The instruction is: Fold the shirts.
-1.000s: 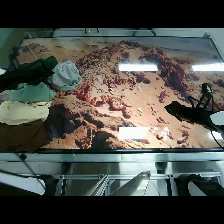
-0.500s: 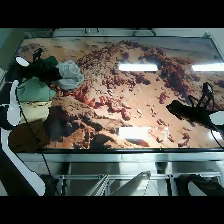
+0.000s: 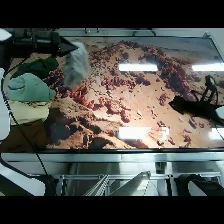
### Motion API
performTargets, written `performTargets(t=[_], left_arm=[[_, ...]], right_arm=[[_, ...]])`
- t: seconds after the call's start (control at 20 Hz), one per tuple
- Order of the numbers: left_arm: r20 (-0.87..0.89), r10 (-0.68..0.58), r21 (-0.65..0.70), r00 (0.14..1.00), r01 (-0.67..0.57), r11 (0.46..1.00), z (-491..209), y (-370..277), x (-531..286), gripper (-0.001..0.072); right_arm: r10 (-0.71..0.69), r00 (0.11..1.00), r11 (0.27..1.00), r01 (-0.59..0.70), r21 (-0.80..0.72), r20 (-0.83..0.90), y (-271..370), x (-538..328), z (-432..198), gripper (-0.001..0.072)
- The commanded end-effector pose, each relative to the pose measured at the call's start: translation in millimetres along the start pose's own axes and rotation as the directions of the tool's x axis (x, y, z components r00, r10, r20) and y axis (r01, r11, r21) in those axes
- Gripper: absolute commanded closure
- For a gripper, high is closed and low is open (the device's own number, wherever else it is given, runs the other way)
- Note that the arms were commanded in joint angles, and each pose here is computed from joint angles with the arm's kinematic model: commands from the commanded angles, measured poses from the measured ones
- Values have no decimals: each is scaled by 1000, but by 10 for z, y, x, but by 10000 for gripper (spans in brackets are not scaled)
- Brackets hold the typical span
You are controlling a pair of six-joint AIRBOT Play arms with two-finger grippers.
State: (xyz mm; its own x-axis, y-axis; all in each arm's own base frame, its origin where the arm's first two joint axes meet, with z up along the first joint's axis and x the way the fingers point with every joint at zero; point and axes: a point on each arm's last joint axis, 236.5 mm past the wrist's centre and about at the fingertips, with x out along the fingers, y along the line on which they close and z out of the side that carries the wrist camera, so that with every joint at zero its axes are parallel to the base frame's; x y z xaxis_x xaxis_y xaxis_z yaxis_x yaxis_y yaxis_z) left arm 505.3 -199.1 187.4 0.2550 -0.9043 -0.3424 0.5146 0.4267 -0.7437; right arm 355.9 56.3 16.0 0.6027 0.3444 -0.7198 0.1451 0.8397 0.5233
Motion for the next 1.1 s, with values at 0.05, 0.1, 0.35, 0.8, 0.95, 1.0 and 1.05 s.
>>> performTargets(t=[0.05, 0.1, 0.35, 0.8, 0.95, 1.0, 1.05], left_arm=[[-235, -119, 47, 965, 134, 990, -603, -980, 497, 687], [-282, -64, 56, 957, 83, 995, -743, -922, 649, 682], [-438, 278, 176, 855, -222, 959, -1260, -262, 1003, -13], [-708, 299, -2, 639, -425, 905, -2542, 614, 1018, -10], [-690, 326, 11, 647, -441, 897, -2851, 777, 1277, -10], [-676, 339, 15, 654, -448, 894, -2905, 820, 1352, -9], [-663, 351, 22, 661, -451, 892, -2940, 847, 1415, -8]], right_arm=[[46, 992, 997, -52, -51, -117, 218, -337, 23, 688], [49, 989, 997, -57, -53, -137, 233, -361, -9, 603], [15, 960, 994, -45, -102, -280, 149, -419, -347, 250], [5, 881, 1000, -7, -3, -474, -416, 84, -1379, 251], [36, 853, 999, -13, 47, -520, -524, 334, -1545, 251], [62, 848, 997, -32, 66, -526, -517, 419, -1574, 252], [110, 841, 993, -70, 96, -530, -460, 499, -1601, 252]])
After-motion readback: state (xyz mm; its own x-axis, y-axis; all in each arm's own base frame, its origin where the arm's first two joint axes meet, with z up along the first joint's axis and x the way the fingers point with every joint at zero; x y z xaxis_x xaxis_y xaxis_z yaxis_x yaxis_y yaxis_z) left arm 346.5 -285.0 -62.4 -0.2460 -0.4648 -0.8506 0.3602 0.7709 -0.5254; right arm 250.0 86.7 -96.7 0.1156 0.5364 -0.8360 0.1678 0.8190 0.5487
